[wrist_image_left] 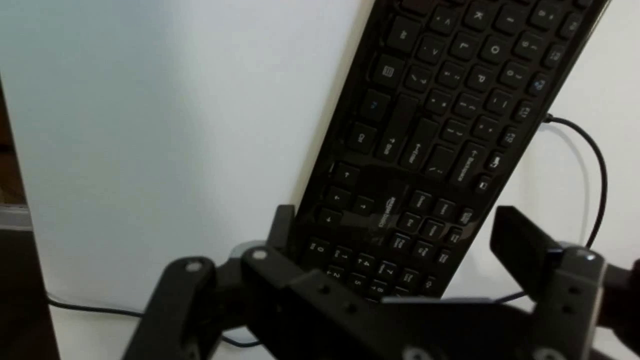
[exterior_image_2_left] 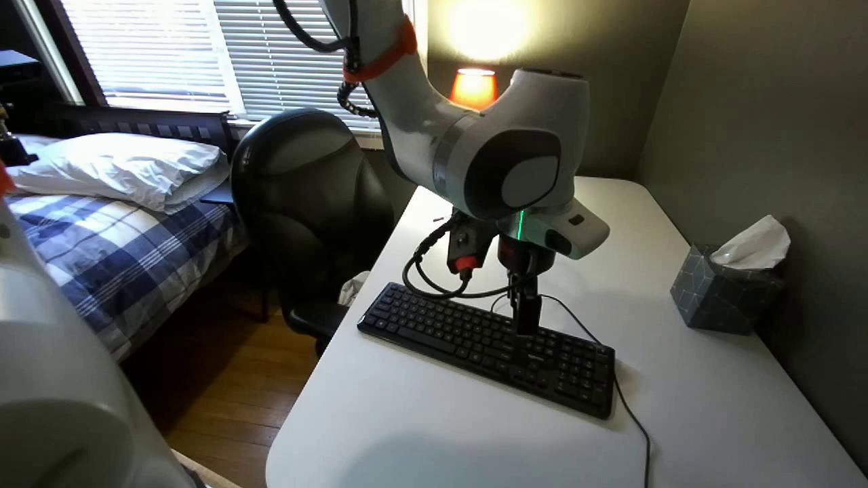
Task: Press a key on the keyboard.
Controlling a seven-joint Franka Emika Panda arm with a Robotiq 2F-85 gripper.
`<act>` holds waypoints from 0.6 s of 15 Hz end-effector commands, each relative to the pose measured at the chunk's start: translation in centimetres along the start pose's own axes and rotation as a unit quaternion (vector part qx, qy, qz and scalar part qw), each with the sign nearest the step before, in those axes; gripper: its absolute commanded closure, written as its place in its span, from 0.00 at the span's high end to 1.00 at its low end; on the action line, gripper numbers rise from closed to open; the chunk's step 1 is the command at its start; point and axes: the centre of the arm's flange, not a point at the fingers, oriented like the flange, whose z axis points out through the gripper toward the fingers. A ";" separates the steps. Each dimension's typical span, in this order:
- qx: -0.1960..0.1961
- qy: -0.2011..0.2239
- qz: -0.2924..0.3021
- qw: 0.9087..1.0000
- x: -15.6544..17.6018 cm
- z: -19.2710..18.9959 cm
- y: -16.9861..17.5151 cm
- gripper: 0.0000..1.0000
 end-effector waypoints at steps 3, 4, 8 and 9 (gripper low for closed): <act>0.007 0.011 0.001 1.000 -0.3 -1.4 0.2 1.00; 0.010 0.013 0.001 1.000 -0.4 -1.7 0.4 1.00; 0.013 0.013 0.001 1.000 -0.6 -2.0 0.6 1.00; 0.012 0.013 0.001 1.000 -0.7 -2.0 0.6 1.00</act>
